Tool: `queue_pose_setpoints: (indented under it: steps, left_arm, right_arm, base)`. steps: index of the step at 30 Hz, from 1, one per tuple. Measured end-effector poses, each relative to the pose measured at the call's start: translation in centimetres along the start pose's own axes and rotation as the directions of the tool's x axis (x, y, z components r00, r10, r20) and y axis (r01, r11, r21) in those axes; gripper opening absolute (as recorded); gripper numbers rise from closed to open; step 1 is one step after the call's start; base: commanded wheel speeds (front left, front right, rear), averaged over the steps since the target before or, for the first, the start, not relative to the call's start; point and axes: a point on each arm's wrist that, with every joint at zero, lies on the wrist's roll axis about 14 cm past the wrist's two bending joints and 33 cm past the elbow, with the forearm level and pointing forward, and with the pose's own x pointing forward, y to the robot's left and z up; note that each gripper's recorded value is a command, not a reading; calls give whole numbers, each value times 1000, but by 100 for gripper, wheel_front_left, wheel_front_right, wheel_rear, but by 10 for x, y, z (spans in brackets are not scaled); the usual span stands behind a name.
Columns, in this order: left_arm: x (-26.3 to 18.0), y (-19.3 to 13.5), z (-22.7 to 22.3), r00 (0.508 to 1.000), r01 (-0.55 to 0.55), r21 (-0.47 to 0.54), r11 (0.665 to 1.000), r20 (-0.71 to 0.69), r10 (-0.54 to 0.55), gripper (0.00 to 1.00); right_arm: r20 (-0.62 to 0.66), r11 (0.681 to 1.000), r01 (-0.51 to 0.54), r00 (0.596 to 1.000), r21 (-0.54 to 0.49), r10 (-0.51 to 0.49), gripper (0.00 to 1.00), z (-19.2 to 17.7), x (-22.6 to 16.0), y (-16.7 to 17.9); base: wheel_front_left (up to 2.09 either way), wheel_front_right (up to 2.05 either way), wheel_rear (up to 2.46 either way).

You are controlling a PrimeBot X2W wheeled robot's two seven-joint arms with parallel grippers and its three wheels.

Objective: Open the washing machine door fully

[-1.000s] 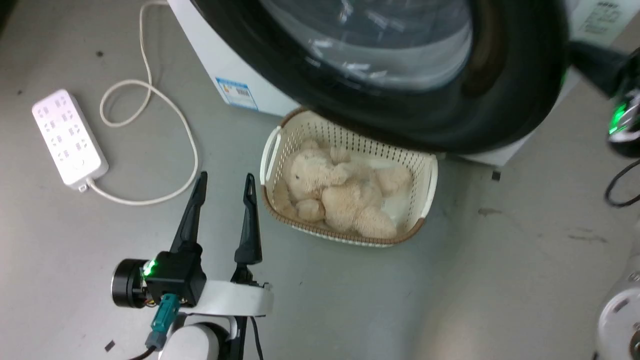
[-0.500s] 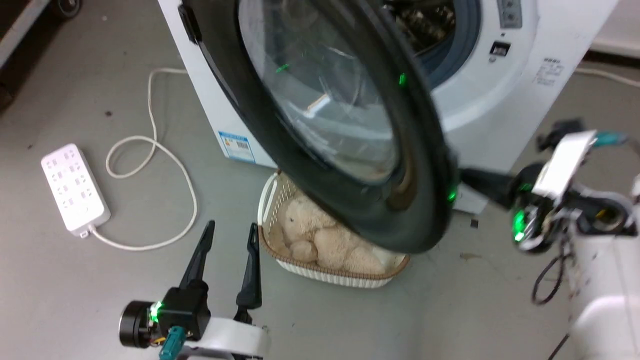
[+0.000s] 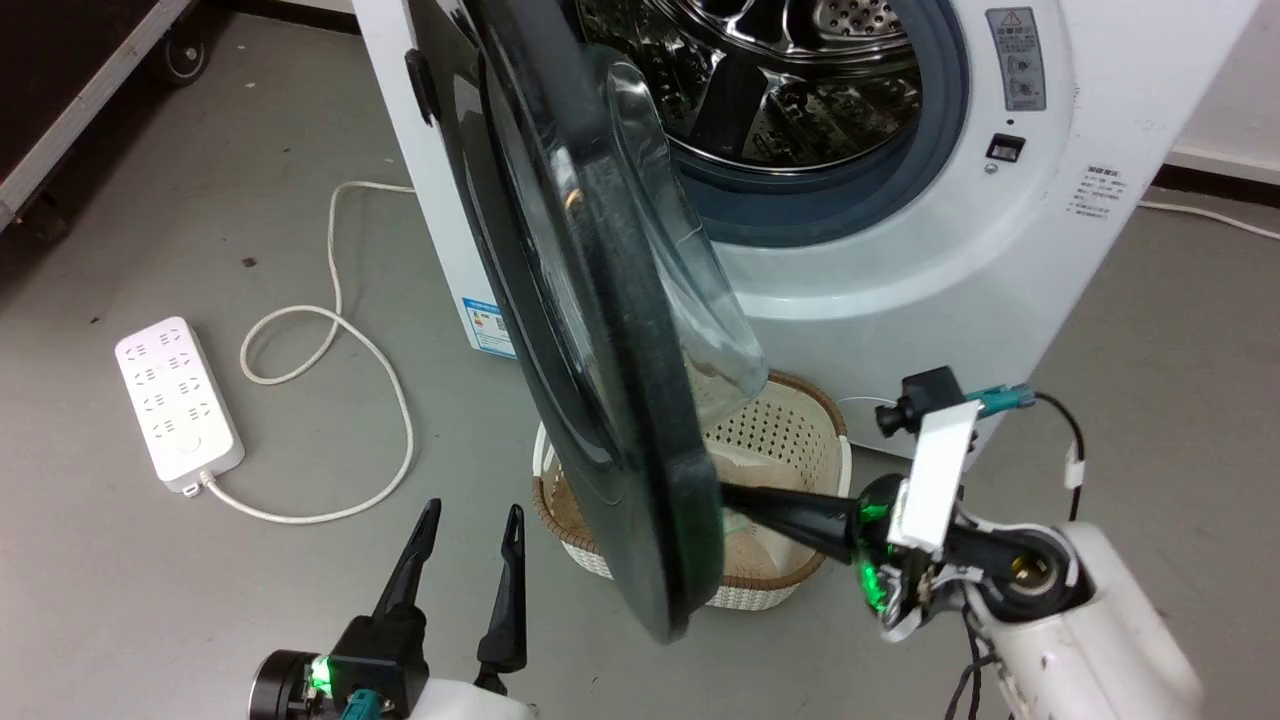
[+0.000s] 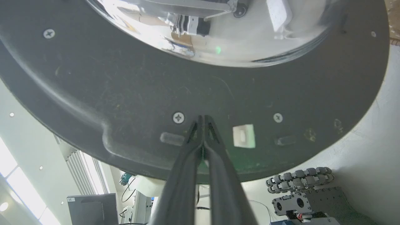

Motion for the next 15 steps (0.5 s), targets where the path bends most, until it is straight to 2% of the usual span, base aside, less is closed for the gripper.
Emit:
queue_pose_setpoints:
  steps: [5,6,7,8,9,10,11,12,13,14,15]
  left_arm:
    - [-1,0,-4,1000,4,-7,1000,-12,-4,100]
    - [0,-1,-4,1000,6,-13,1000,-12,-6,100]
    - [0,-1,-4,1000,6,-13,1000,-12,-6,100]
    - [1,-2,-3,1000,9,-22,1000,-8,-10,100]
    - [1,-2,-3,1000,9,-22,1000,-8,-10,100]
    - [2,-3,-2,1000,18,-29,999,-6,-18,100]
    - [4,-6,-1,1000,30,-39,999,-2,-30,100]
    - [4,-6,-1,1000,30,-39,999,-2,-30,100]
    - [6,-8,1,999,38,-47,998,5,-38,100]
    - [6,-8,1,999,38,-47,998,5,-38,100]
    - [7,-9,2,999,42,-51,998,10,-41,100]
  right_arm:
    - [9,1000,1,1000,-6,-1,0,-8,7,-1]
    - [55,1000,16,998,-23,-14,4,0,4,-2]
    - [55,1000,16,998,-23,-14,80,0,4,-2]
    - [121,998,23,993,-53,-17,100,11,-3,2]
    - [121,998,23,993,-53,-17,100,11,-3,2]
    - [168,997,30,986,-74,-18,100,20,-9,4]
    - [282,990,57,959,-125,-20,100,39,-25,9]
    - [282,990,57,959,-125,-20,100,39,-25,9]
    - [411,968,130,911,-214,-31,100,60,-50,14]
    - [411,968,130,911,-214,-31,100,60,-50,14]
    - [478,946,181,878,-270,-32,100,71,-64,19]
  base:
    - [0,0,0]
    - [0,0,0]
    - [0,0,0]
    - [0,0,0]
    - [0,0,0]
    - [0,0,0]
    - [0,0,0]
    - [0,0,0]
    - [0,0,0]
    - [0,0,0]
    - [0,0,0]
